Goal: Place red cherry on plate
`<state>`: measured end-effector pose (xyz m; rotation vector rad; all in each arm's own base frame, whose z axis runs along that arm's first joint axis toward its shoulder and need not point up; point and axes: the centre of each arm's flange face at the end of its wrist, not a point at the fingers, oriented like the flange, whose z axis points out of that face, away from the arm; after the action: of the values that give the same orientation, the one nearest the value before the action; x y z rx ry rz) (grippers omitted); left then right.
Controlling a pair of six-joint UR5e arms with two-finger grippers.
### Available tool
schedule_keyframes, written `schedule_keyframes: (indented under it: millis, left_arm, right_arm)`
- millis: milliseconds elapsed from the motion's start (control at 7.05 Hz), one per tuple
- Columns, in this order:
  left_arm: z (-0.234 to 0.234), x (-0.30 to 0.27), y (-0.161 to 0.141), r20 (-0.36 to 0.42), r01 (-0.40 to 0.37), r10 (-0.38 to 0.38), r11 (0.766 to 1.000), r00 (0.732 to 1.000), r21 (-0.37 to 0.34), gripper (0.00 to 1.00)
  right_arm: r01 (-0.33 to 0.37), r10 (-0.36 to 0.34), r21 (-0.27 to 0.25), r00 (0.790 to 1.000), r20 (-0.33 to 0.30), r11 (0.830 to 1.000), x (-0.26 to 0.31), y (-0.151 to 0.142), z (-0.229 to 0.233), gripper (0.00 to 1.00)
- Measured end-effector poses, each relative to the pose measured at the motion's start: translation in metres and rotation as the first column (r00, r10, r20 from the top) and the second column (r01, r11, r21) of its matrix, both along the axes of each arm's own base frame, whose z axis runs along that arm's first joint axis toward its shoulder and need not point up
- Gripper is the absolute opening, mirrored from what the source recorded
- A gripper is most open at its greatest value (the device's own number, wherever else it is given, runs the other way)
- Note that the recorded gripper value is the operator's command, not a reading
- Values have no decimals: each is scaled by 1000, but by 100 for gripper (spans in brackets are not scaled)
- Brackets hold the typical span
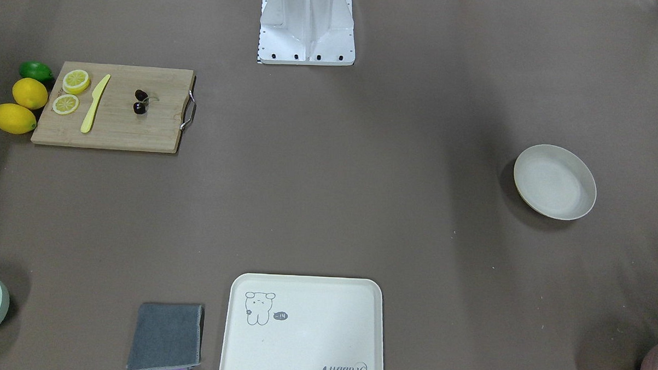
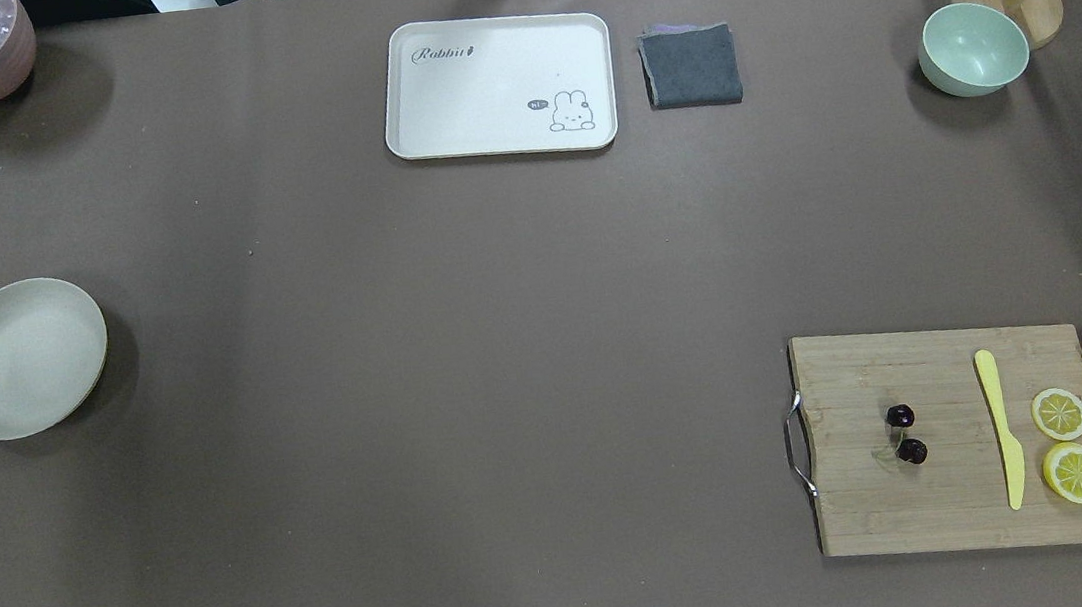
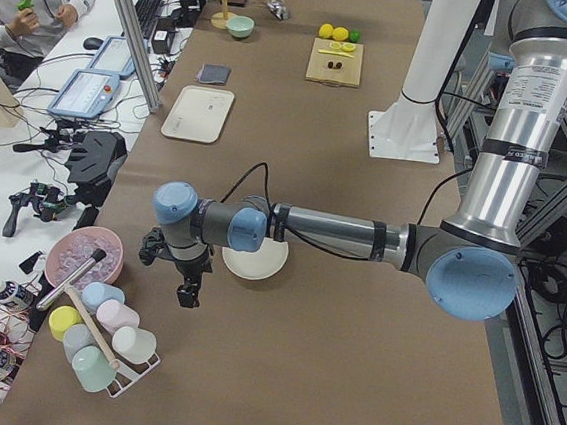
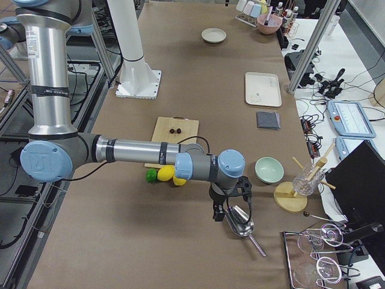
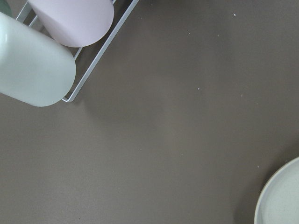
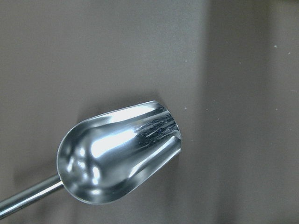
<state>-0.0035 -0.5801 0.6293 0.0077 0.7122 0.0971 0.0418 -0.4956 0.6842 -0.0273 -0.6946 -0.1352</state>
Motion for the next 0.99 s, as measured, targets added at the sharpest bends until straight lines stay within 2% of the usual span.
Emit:
schedule_keyframes:
  millis: [284,567,851,993]
  left_arm:
    - [-5,1,-3,1,3,-3,1000,1000,8,97]
    - [-17,11,-7,-3,43,-43,999,999,-10,98]
    - [-41,24,-3,-65,69,-70,998,995,-14,98]
    - [-41,45,4,-102,53,-58,997,993,-50,98]
  right_arm:
    - [2,-2,9,1000,0,1000,-1,-4,-7,100]
    - [2,-2,9,1000,1,1000,-1,-4,-8,100]
    - [2,-2,6,1000,3,1000,-1,-4,-7,100]
    - [2,-2,5,1000,3,1000,-1,-4,-7,100]
